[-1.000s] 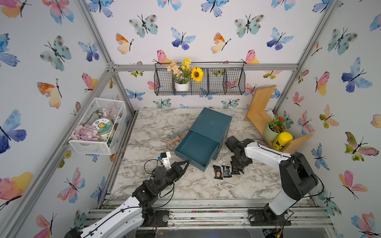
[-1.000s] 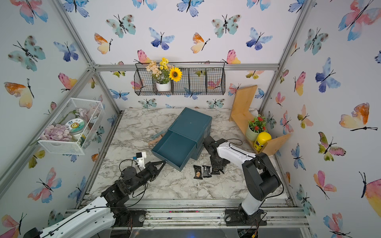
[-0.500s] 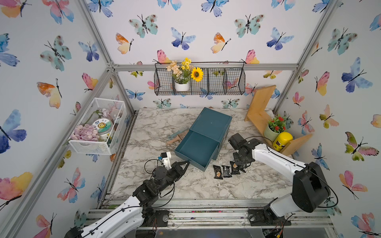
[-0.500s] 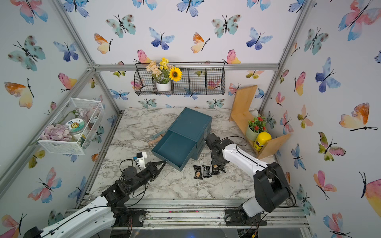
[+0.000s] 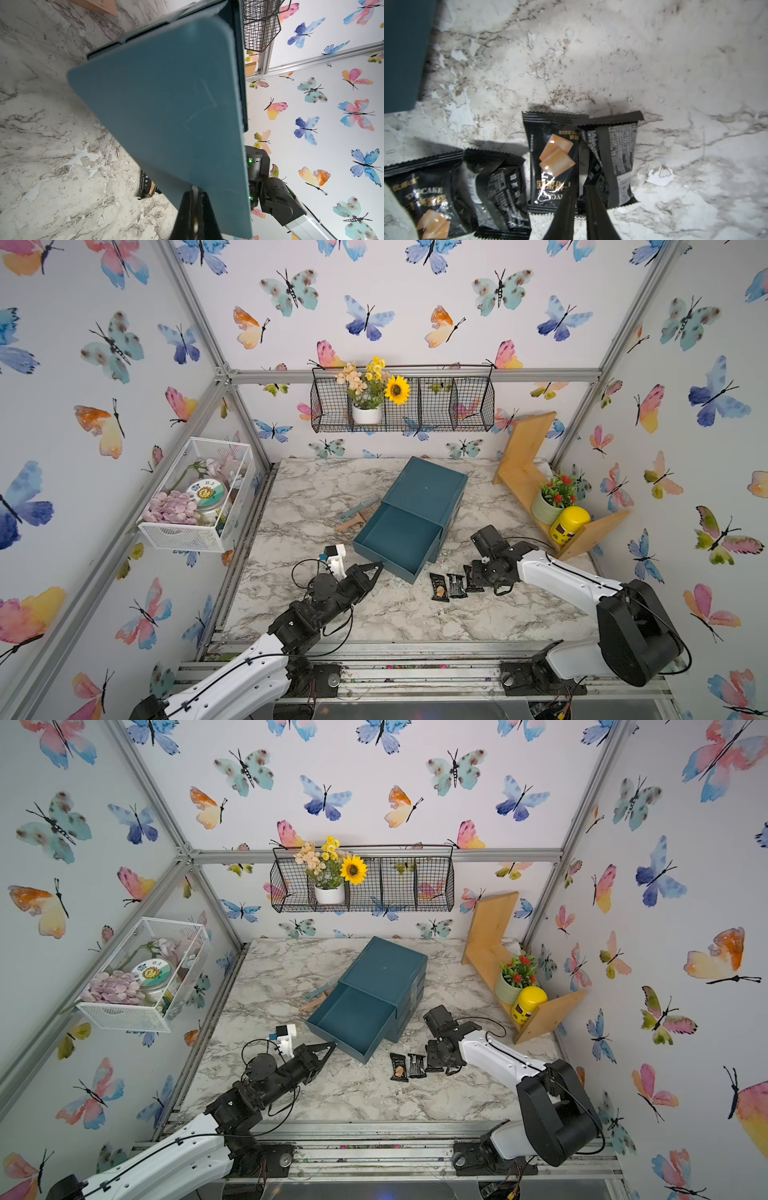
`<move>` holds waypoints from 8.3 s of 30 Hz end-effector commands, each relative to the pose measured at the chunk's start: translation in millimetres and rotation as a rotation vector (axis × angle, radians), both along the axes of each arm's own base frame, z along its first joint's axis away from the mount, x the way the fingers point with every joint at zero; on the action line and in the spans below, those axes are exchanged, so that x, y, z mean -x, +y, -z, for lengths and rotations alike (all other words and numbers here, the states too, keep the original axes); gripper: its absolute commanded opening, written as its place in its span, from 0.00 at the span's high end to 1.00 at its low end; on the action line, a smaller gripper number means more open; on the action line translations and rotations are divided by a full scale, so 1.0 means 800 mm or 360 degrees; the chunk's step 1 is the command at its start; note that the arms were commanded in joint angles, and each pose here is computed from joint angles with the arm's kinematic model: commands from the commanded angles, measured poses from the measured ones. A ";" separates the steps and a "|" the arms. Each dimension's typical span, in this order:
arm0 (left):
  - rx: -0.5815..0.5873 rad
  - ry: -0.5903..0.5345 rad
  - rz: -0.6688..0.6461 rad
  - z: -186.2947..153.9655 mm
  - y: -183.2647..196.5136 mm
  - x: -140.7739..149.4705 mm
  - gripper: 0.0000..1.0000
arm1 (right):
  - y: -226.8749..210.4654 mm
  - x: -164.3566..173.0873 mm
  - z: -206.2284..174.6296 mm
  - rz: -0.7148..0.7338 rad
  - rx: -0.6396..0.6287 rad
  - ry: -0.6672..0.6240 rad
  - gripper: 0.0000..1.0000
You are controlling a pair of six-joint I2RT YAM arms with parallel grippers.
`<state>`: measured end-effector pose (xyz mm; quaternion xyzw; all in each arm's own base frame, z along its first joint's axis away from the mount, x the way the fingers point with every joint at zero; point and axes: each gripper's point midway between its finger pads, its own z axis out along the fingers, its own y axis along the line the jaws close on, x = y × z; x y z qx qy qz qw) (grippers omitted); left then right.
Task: Take the cookies out of the drawer
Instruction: Place the cookie at the center of the board, then close the drawer in the storage box, then open the drawer in the storage box.
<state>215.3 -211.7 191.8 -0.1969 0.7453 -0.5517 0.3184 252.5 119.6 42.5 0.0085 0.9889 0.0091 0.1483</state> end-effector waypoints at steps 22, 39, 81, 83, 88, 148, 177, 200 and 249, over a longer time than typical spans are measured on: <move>-0.0001 -0.0100 -0.0018 -0.026 -0.011 -0.018 1.00 | 0.106 -0.056 -0.329 -0.0483 -0.1079 -0.1319 0.75; 0.0016 -0.0209 -0.0049 -0.062 -0.026 -0.041 1.00 | 0.184 -0.118 -0.263 -0.0663 -0.0920 -0.0845 0.79; -0.0027 -0.0172 -0.0116 -0.023 -0.087 -0.141 0.96 | 0.181 -0.126 -0.206 -0.0570 -0.0601 -0.0657 0.79; -0.0035 -0.0180 -0.0119 -0.025 -0.087 -0.143 0.94 | 0.180 -0.126 -0.205 -0.0565 -0.0598 -0.0662 0.79; -0.0042 -0.0165 -0.0135 -0.019 -0.084 -0.147 0.85 | 0.178 -0.125 -0.202 -0.0560 -0.0579 -0.0649 0.79; 0.0339 -0.0227 0.0095 0.027 -0.101 -0.118 0.40 | 0.197 -0.086 -0.323 -0.0752 -0.0978 -0.1075 0.73; 0.0364 -0.0025 -0.0052 0.074 -0.110 -0.157 0.85 | 0.206 -0.068 -0.347 -0.0802 -0.1017 -0.1131 0.73; 0.0154 -0.0006 -0.0118 0.075 -0.060 -0.105 1.00 | 0.257 -0.050 -0.238 -0.0982 -0.0488 -0.0853 0.74; -0.0165 -0.0038 -0.0043 0.095 -0.019 -0.005 1.00 | 0.263 -0.058 -0.234 -0.0982 -0.0346 -0.0784 0.64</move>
